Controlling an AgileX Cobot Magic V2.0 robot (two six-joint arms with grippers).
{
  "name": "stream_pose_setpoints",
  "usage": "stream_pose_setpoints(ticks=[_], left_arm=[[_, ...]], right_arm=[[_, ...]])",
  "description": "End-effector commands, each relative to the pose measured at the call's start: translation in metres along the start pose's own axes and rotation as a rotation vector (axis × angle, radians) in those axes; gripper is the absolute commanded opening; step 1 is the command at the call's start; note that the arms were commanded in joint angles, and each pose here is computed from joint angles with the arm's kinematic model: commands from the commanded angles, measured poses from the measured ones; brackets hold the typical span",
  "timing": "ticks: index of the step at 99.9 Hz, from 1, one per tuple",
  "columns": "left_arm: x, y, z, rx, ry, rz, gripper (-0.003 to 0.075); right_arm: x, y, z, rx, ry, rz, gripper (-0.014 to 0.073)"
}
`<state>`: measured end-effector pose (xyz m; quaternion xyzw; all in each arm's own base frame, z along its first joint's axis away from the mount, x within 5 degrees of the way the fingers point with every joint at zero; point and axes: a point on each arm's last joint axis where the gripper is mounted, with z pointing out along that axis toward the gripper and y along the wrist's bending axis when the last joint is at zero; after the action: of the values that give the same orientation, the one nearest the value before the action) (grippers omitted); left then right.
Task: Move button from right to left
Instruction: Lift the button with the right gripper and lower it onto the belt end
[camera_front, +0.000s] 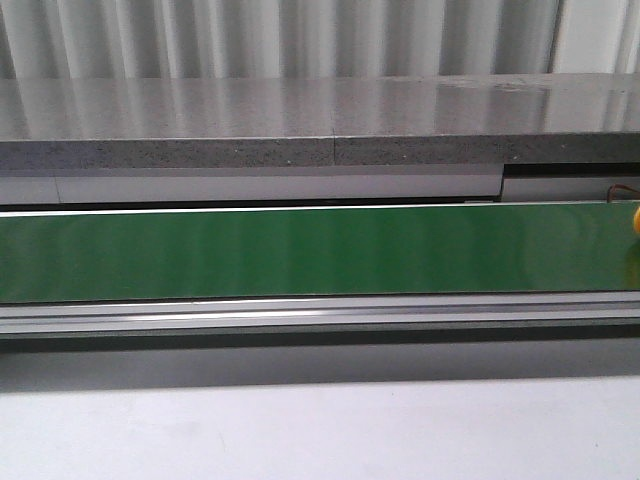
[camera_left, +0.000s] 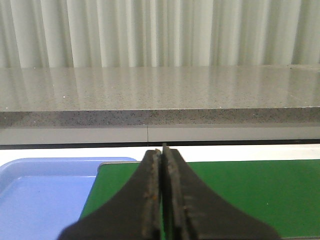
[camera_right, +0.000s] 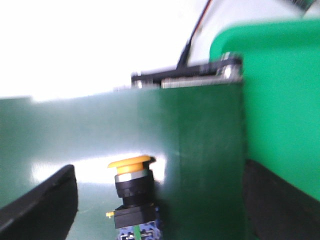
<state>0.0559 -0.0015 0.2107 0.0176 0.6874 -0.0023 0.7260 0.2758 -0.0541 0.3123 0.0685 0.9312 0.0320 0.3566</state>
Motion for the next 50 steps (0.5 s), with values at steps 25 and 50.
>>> stream_pose_setpoints(ticks=[25,50], left_arm=[[-0.001,-0.001,-0.002,0.006,-0.095,-0.016,-0.0020],[-0.001,-0.001,-0.002,0.006,-0.095,-0.016,-0.0020]], right_arm=[[0.032,0.018,-0.106,0.049,-0.406,-0.098,0.0655],[0.078,0.025,-0.130,0.041,-0.478,-0.099,0.0655]])
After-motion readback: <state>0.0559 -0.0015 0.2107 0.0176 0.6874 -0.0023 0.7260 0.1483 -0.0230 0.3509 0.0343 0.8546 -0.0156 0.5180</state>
